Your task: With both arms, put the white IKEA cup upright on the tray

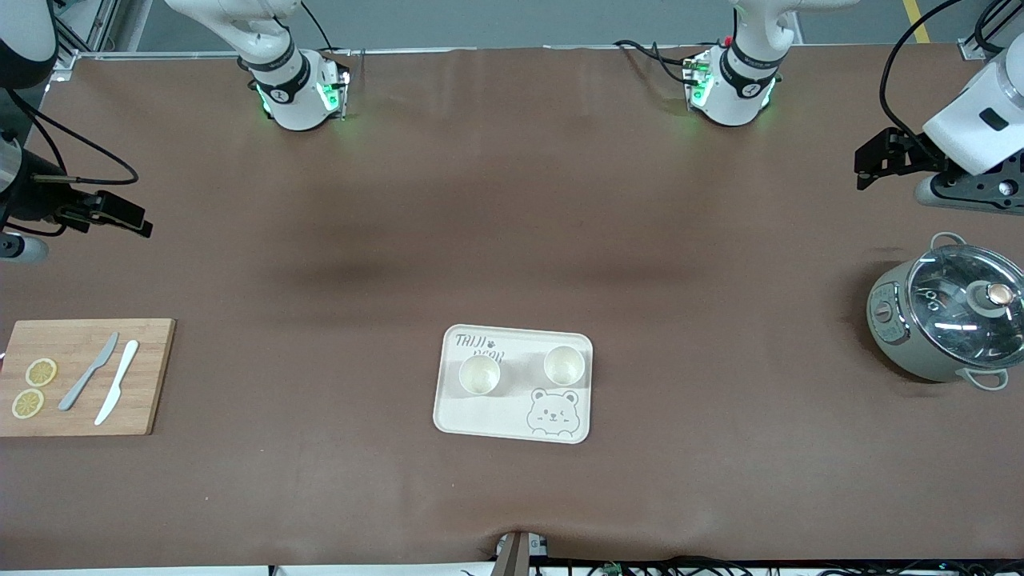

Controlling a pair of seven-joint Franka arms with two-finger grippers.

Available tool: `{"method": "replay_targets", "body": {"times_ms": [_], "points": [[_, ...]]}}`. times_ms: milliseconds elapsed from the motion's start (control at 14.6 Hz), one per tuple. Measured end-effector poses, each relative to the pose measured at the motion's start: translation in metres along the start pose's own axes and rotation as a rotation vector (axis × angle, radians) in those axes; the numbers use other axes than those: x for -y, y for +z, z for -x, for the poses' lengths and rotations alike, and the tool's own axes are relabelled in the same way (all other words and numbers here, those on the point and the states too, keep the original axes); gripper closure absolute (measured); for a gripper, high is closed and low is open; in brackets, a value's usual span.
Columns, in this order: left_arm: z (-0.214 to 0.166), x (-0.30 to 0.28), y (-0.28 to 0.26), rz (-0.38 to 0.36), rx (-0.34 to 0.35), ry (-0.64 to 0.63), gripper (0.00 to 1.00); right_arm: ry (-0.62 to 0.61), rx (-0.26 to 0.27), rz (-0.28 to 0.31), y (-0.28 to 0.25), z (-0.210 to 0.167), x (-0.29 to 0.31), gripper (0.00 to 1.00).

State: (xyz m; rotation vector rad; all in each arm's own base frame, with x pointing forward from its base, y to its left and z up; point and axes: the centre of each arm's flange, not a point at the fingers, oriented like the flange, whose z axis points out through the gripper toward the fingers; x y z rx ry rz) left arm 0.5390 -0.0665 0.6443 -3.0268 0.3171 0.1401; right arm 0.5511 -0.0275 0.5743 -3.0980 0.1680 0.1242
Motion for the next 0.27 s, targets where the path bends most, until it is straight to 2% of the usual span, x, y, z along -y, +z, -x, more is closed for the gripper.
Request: {"method": "replay_targets", "body": {"times_ms": [274], "points": [[0.0000,0.0001,0.0000,0.000,0.000,0.000,0.00,-0.001,0.000,0.000,0.0029,-0.0005,0.0007,0.00]]}}
